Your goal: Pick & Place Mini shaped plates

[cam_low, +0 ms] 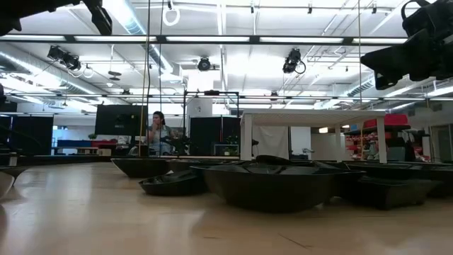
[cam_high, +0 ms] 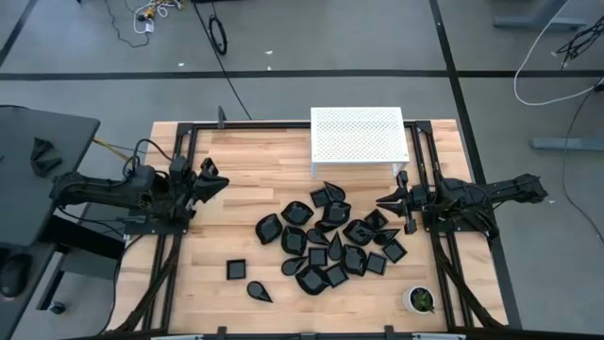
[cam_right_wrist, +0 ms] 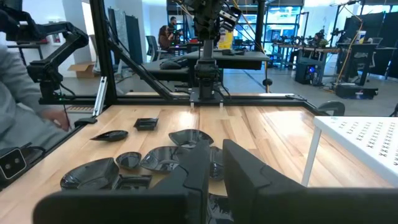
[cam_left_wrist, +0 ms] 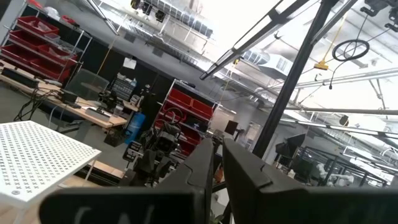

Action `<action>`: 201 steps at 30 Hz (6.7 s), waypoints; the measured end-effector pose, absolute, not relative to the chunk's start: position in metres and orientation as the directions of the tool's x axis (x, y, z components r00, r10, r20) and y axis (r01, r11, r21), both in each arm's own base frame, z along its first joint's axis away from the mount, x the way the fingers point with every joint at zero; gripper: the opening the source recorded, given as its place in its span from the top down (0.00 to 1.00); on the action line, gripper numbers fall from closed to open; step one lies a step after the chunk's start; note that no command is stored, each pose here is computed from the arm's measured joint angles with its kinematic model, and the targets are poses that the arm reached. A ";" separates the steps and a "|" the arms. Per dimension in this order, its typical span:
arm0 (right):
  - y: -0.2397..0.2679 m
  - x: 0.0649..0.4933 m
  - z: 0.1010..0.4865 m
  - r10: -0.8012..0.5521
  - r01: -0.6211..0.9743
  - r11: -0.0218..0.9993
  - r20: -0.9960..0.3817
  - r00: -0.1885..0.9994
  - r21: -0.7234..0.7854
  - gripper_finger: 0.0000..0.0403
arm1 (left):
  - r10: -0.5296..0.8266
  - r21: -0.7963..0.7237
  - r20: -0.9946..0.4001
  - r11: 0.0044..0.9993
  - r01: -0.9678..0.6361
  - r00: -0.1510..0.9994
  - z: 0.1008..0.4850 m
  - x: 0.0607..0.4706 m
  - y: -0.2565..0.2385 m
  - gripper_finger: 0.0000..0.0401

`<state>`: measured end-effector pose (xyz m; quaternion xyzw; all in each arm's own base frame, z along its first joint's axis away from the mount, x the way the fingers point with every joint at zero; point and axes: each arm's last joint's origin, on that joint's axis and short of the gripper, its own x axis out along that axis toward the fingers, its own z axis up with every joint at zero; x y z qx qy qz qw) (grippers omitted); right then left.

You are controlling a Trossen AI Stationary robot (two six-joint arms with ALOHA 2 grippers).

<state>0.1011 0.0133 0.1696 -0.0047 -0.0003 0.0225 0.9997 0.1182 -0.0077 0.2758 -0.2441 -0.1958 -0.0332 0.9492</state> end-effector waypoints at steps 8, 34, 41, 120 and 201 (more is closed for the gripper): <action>0.013 0.101 0.170 0.044 -0.044 0.999 0.001 0.999 -0.010 0.88 | 0.033 -0.451 0.388 0.879 0.159 0.921 0.276 0.118 -0.008 0.90; 0.011 0.099 0.188 -0.011 -0.055 0.940 0.190 0.982 0.337 0.88 | 0.033 -0.451 0.388 0.879 0.158 0.921 0.276 0.118 -0.008 0.90; 0.005 0.093 0.211 -0.181 0.046 0.946 0.406 0.896 0.320 0.88 | 0.033 -0.450 0.388 0.879 0.159 0.921 0.276 0.118 -0.008 0.90; -0.005 0.224 0.141 0.198 0.244 0.916 -0.888 0.416 0.319 0.98 | 0.033 -0.451 0.388 0.878 0.159 0.921 0.276 0.118 -0.008 0.90; -0.222 0.244 0.336 -0.358 0.521 0.842 -0.580 0.732 0.139 0.70 | 0.033 -0.451 0.388 0.879 0.159 0.921 0.276 0.118 -0.008 0.90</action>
